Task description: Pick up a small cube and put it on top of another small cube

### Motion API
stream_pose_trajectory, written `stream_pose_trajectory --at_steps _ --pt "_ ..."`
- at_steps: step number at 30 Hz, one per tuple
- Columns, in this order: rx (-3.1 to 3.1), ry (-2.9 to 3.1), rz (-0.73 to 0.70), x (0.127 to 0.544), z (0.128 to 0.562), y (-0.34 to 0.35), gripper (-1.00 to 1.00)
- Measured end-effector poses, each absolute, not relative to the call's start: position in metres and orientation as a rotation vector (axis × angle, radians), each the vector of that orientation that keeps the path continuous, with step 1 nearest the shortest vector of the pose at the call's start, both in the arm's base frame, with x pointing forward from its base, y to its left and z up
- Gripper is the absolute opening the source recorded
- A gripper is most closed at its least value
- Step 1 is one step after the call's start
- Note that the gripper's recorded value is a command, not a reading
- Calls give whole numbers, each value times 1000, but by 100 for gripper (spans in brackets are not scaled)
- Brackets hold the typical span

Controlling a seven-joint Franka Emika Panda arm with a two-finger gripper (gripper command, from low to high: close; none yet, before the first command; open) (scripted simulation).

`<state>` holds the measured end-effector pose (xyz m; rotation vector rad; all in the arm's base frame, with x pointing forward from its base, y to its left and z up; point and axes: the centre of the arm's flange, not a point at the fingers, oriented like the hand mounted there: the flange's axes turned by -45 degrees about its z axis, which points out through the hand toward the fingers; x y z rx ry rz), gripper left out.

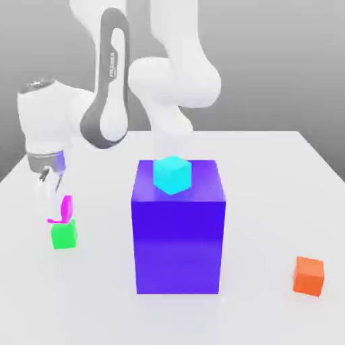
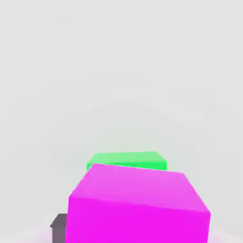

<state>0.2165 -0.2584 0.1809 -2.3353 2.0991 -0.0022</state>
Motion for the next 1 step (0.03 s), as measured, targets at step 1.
stream_pose_trajectory --at_steps 1 --pt "-2335 2100 -2 216 181 -259 100"
